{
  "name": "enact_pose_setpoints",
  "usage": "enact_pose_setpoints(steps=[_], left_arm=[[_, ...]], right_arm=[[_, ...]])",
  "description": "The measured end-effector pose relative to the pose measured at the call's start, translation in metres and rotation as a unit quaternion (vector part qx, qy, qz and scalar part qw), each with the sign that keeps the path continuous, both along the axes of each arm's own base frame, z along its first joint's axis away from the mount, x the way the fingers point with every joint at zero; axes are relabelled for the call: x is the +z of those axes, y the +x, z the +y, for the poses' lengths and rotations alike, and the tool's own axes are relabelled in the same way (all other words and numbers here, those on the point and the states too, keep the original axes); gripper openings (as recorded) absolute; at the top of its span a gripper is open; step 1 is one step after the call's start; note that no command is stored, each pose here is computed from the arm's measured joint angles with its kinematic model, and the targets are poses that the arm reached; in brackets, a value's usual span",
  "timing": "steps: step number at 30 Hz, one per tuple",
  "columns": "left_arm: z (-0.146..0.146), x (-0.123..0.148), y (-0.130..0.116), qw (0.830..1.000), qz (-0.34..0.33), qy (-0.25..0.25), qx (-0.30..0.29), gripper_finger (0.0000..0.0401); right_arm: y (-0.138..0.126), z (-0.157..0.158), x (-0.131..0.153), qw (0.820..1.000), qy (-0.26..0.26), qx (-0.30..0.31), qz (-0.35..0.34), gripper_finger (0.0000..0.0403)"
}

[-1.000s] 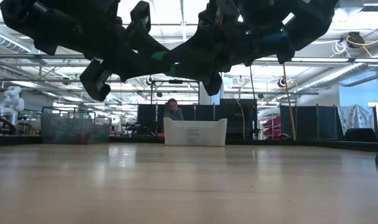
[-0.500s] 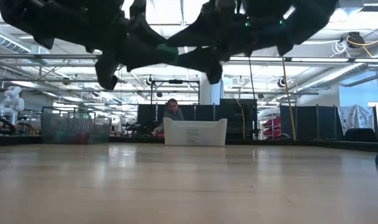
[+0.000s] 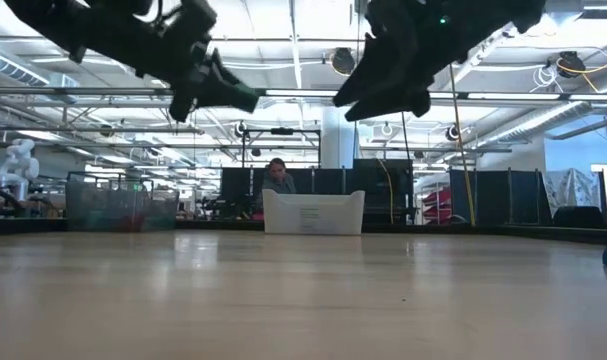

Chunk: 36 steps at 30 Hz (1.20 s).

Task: Sort blocks by size
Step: Put the green semicircle block into the top black bin

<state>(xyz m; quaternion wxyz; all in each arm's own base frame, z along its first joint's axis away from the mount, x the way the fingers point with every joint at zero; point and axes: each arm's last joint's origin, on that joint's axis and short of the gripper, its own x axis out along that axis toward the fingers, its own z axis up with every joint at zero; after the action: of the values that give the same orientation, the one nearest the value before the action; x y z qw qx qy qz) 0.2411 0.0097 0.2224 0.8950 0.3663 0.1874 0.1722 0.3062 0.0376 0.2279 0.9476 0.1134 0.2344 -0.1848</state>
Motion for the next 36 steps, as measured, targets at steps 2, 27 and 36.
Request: enact_pose_setpoints(steps=[2, 27, 36], left_arm=[[0.012, 0.001, -0.006, 0.999, 0.005, -0.021, 0.032, 0.0095], [0.122, -0.032, -0.09, 0.876, -0.105, -0.24, 0.404, 0.0094], [0.136, -0.039, -0.11, 0.819, -0.13, -0.287, 0.479, 0.0102]], right_arm=[[-0.003, 0.004, 0.002, 1.0, 0.002, 0.001, 0.002, 0.021], [-0.007, 0.008, -0.005, 0.999, 0.018, -0.009, 0.031, 0.021], [-0.009, 0.008, -0.007, 0.999, 0.025, -0.015, 0.04, 0.021]])
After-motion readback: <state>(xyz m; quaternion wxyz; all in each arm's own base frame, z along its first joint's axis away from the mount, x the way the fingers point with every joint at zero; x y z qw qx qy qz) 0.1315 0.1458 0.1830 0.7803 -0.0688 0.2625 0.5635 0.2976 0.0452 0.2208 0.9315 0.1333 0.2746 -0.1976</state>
